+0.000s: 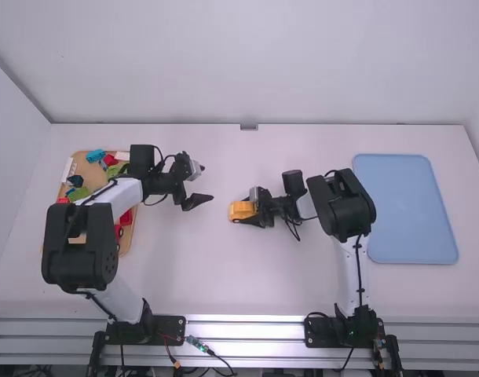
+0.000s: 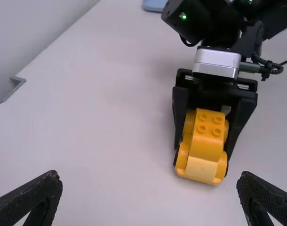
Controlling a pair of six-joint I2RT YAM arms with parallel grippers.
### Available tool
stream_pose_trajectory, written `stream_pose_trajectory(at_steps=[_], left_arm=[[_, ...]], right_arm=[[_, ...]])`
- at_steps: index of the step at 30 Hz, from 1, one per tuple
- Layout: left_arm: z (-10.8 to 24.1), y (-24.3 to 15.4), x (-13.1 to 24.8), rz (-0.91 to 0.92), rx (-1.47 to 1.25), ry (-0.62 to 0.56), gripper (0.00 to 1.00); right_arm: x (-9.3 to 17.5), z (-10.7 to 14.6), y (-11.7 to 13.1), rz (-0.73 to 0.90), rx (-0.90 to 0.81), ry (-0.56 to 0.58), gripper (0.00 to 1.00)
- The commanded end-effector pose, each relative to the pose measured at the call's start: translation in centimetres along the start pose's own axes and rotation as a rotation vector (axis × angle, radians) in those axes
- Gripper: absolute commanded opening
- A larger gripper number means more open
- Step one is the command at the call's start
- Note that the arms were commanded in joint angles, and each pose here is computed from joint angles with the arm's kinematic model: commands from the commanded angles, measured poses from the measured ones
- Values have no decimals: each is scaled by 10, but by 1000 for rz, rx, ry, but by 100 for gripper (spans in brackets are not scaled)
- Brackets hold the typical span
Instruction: Assemble lego blocks to make yellow taxi
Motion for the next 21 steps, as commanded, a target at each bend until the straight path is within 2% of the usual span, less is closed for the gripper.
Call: stream_pose_trajectory(at_steps=[1, 5, 8, 10, 11, 12, 13, 16, 18, 19, 21], left_arm=[[-2, -7, 0, -5, 63, -15, 99], [8, -6, -10, -97, 122, 62, 99], [13, -5, -17, -174, 158, 115, 99], [16, -5, -24, -246, 175, 147, 99], [16, -5, -25, -256, 176, 149, 99], [15, -5, -28, -292, 189, 150, 99], [14, -5, -29, -301, 191, 147, 99], [10, -4, -32, -330, 178, 114, 99], [9, -3, -31, -342, 165, 105, 99], [8, -2, -31, -344, 162, 104, 99], [7, -1, -31, -349, 155, 100, 99]], right_arm=[[12, 5, -3, 42, -106, 13, 57], [44, -14, -17, 184, -105, 61, 57], [71, -27, -24, 330, -129, 141, 56], [105, -37, -28, 509, -176, 261, 54], [107, -37, -29, 520, -180, 268, 54], [131, -44, -28, 621, -212, 332, 52], [139, -45, -28, 654, -222, 351, 52], [186, -52, -25, 822, -276, 423, 48], [222, -52, -20, 941, -334, 425, 47], [228, -52, -20, 959, -344, 423, 47], [268, -44, -10, 1073, -414, 387, 47]])
Point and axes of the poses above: each hand's point on the last joint's axis, 136 mm out from that joint toward the fingers, its own x axis back along the fingers, its own y axis along the line the jaws close on, z = x × y, the point moved 8 cm from there along x, back along the fingers, and after that the axes turned 8 degrees about -x, right-handed, at the moved point
